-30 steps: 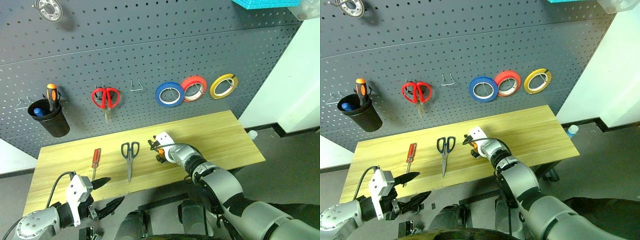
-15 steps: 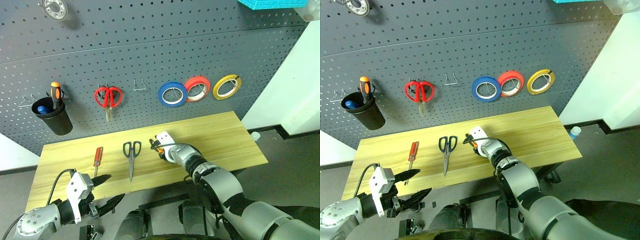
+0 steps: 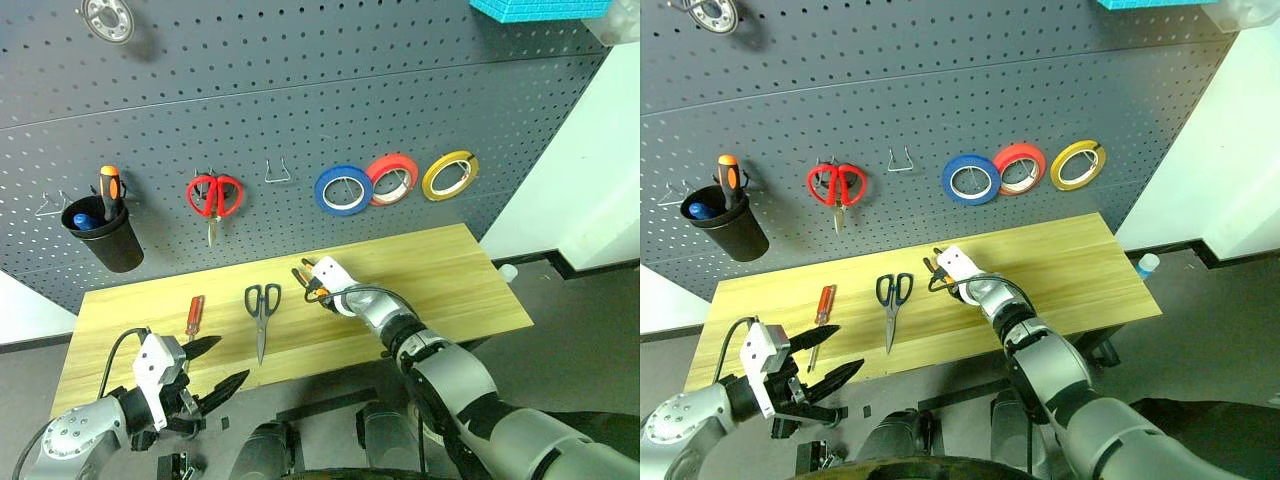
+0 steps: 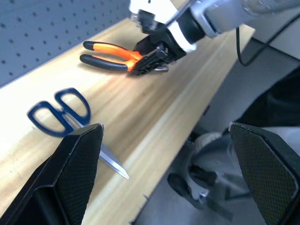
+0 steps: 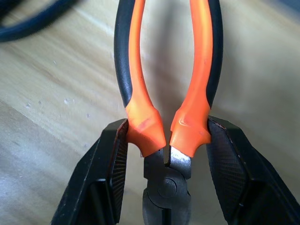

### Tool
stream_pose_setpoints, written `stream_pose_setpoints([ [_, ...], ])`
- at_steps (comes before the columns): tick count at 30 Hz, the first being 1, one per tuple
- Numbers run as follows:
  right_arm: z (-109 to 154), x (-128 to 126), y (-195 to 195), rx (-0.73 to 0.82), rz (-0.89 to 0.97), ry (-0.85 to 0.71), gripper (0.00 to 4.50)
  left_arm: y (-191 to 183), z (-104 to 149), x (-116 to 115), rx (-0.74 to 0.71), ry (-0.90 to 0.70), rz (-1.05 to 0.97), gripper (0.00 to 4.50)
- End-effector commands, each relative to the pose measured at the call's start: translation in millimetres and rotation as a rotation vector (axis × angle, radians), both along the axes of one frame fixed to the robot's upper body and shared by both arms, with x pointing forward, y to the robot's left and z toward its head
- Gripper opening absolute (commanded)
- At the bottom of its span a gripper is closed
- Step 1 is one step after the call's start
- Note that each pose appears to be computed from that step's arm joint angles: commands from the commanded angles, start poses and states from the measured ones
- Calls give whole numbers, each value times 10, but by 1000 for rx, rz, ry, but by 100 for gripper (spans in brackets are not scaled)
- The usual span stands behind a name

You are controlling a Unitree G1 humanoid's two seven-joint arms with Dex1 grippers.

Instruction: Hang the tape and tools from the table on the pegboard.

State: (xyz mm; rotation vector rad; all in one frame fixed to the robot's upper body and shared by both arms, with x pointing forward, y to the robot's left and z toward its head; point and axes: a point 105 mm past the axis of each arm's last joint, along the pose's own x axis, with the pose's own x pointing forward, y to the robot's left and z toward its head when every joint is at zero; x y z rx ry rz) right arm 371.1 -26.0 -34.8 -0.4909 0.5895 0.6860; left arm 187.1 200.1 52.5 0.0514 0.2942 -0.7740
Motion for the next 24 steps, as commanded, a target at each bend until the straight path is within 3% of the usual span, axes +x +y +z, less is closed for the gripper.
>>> stream_pose_setpoints([
  [1,398,60,210,87,131,-174,210,-12,29,92,3,-50,4,450],
  [15,1465,-239,212,334,430,-568,210,41,184,305,-102,-187,132,450],
  [24,2141,-328,351,578,512,-702,210,216,309,456,-107,-319,272,450],
])
